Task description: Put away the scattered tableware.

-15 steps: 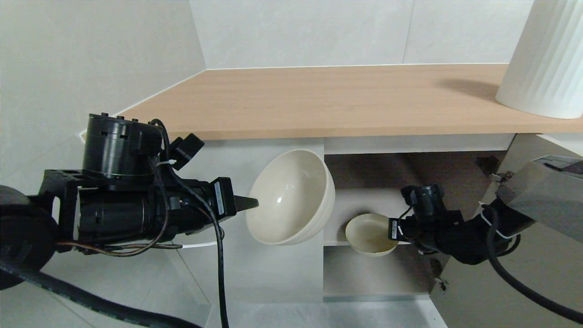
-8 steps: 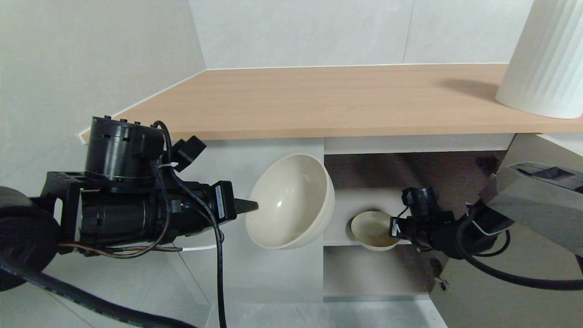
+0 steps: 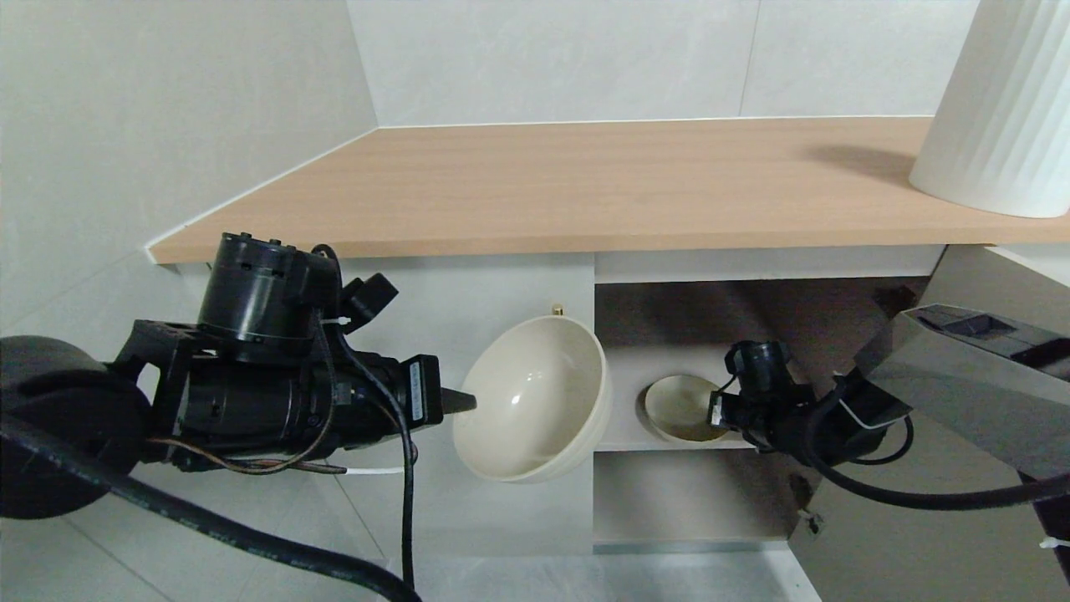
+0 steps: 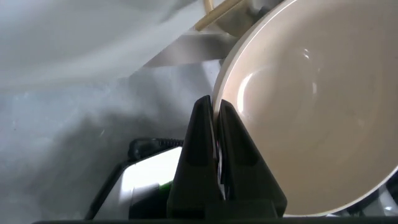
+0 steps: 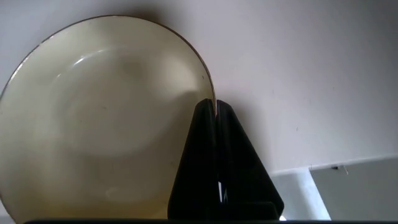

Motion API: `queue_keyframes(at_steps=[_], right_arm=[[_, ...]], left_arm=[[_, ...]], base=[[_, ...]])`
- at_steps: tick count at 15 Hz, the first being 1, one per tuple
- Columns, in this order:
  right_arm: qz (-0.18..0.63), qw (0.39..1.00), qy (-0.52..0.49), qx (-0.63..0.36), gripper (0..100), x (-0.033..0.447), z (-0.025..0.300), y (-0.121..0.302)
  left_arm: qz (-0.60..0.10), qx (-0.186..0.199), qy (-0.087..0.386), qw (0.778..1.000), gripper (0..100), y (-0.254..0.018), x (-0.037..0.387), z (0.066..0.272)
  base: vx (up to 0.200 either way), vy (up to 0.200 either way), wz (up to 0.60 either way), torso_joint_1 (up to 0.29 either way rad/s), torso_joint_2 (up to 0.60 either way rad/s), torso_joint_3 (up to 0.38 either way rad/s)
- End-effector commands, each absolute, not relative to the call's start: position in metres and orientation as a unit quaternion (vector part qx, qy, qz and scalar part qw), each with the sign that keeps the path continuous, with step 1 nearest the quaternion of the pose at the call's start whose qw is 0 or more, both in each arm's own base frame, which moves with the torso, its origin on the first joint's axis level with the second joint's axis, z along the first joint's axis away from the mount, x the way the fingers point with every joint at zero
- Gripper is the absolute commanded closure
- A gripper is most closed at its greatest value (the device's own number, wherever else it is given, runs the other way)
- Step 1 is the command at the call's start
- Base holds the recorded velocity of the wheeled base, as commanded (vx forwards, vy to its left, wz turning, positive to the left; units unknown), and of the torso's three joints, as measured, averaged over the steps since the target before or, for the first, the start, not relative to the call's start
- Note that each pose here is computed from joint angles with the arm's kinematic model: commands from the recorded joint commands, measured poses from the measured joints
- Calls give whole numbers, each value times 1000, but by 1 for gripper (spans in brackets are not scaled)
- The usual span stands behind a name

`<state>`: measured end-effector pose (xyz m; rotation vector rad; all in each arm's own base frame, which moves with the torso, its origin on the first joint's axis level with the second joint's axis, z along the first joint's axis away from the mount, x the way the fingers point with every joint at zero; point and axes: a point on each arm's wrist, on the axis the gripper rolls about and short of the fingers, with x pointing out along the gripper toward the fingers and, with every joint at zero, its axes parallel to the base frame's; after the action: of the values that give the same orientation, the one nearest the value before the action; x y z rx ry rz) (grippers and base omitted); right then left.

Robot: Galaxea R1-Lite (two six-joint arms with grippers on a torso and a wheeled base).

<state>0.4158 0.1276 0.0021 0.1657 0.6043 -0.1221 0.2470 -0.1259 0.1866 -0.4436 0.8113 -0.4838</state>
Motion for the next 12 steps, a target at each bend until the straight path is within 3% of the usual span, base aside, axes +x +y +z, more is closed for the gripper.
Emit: queue_keyframes(at_steps=[1, 12], right_arm=[[-59, 951, 293, 83, 100, 420, 1, 129], [-74, 957, 266, 93, 100, 433, 3, 126]], left_arm=[[-228, -211, 395, 865, 100, -128, 251, 182], [-226, -188, 434, 852, 100, -137, 253, 170]], base=[[0, 0, 0, 0, 0, 0], [0, 0, 0, 0, 0, 0]])
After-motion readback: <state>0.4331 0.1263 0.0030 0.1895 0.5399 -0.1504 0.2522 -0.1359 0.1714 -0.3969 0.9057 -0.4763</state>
